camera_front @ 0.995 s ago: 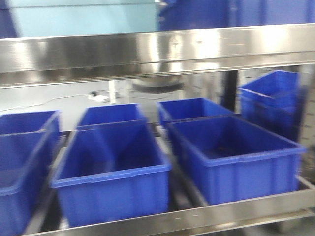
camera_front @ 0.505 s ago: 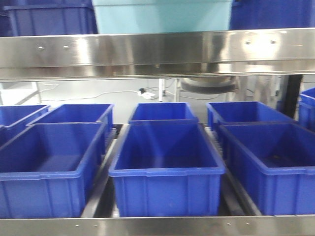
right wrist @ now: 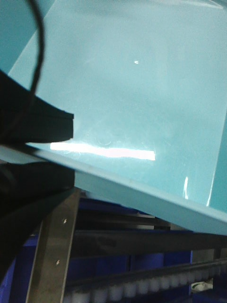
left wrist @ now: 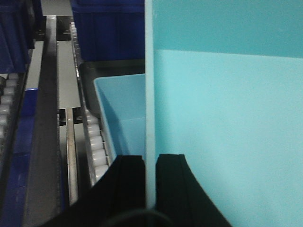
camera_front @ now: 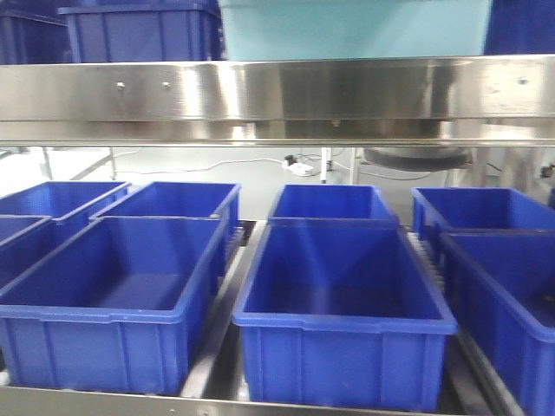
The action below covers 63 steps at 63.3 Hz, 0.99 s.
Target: Move two blue bins to right shelf middle
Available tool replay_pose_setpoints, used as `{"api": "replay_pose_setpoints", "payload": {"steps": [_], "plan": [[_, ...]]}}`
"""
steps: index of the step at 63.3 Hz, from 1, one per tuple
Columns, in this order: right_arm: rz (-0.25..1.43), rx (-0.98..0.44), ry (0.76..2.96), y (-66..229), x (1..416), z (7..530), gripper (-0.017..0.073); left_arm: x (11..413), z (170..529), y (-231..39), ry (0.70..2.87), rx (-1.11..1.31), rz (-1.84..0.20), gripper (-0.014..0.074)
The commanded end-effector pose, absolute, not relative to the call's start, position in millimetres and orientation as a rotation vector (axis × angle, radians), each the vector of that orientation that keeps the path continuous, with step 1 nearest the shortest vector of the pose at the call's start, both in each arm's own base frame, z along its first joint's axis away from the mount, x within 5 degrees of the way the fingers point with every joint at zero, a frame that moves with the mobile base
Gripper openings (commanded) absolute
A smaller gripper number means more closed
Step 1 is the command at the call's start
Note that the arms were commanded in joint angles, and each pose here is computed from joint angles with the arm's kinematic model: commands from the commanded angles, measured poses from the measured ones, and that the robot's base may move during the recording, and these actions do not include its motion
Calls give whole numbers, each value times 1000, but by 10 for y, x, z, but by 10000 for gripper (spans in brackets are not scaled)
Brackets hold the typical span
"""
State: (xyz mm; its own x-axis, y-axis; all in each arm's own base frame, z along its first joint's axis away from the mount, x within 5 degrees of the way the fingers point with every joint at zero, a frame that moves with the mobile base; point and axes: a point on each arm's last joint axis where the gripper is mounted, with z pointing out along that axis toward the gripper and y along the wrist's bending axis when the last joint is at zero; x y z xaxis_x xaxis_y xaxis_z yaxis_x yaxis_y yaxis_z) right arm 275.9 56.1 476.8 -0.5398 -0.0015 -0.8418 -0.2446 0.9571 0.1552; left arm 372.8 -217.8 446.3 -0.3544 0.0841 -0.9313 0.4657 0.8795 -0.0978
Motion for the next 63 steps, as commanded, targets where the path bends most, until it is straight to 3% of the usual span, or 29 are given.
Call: {"api": "replay_pose_setpoints", "payload": {"steps": [1,63], "plan": [[328,-208,2064,591,2706,4860,-153,3705,4579,-2172,1841,389,-441,-111],[328,-208,2064,591,2706,4860,-153,3705,4579,-2172,1841,389,-441,-111]]}}
